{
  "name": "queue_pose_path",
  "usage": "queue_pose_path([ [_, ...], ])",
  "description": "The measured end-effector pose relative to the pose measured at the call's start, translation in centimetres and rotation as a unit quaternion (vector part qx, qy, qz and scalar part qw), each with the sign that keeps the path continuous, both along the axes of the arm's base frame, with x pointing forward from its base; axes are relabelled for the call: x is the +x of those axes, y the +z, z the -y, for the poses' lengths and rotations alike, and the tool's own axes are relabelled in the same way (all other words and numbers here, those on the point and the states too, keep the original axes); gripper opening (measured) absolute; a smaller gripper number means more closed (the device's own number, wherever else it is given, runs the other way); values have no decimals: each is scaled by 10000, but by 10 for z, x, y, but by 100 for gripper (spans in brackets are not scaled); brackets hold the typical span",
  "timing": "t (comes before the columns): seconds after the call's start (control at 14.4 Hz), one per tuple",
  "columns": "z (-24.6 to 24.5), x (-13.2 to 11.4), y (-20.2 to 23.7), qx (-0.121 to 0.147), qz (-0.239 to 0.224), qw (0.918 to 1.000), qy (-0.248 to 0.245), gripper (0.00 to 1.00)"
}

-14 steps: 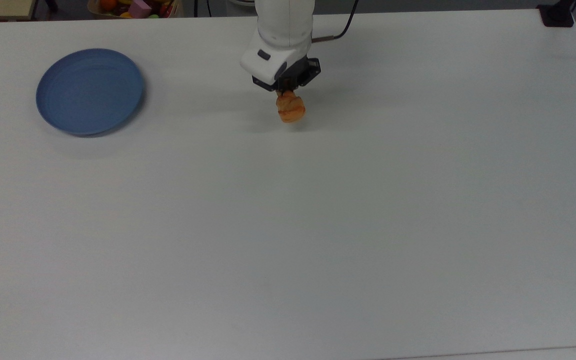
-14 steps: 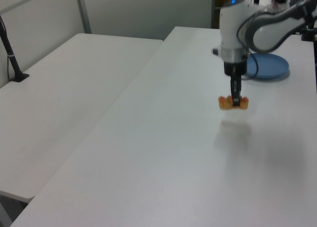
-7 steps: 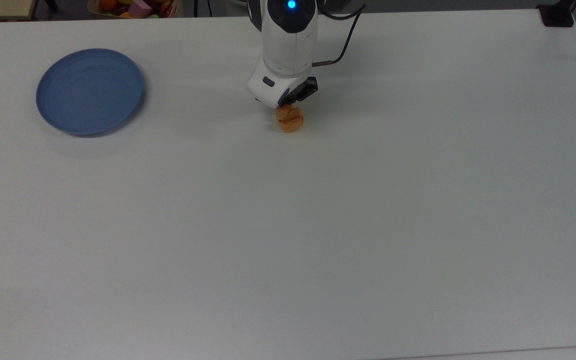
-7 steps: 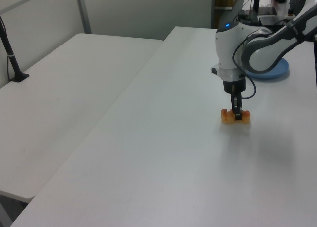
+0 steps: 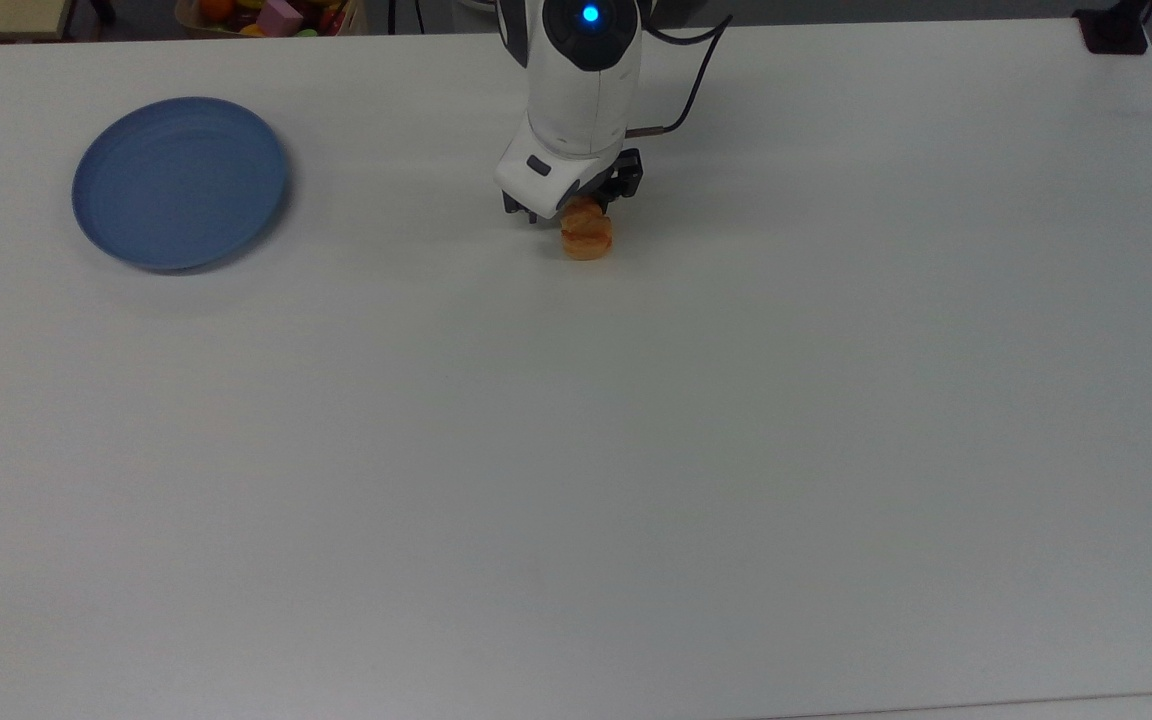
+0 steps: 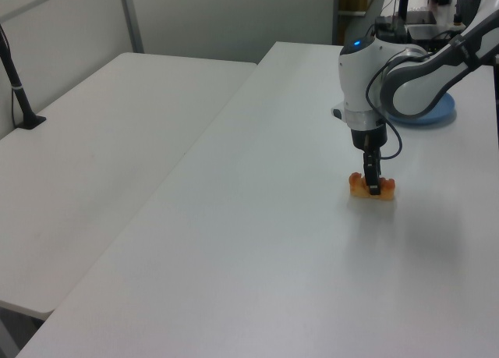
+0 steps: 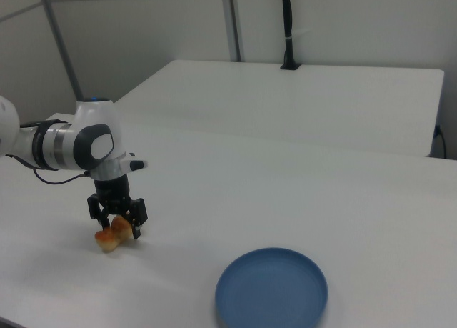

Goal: Put the bread on the table

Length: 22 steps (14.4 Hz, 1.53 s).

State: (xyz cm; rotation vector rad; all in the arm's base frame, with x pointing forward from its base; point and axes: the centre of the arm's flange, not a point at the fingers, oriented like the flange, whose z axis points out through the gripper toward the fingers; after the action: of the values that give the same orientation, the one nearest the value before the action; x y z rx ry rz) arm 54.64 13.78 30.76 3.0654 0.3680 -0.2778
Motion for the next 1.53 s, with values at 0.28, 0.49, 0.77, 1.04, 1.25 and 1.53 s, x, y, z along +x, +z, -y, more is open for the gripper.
queue_pose_path([
  [0.28, 0, 5, 26, -9, 76, 10000, -11, 100],
  [0.49, 0, 9, 66, -19, 188, 9998, -48, 100],
  [0.77, 14, 18, 132, 49, 345, 9989, -312, 100],
  [1.04, 45, 20, 212, 75, 435, 9971, -626, 100],
  [1.25, 80, 16, 250, 47, 506, 9943, -942, 100],
  [1.53, 147, 15, 264, 19, 589, 9875, -1462, 100],
])
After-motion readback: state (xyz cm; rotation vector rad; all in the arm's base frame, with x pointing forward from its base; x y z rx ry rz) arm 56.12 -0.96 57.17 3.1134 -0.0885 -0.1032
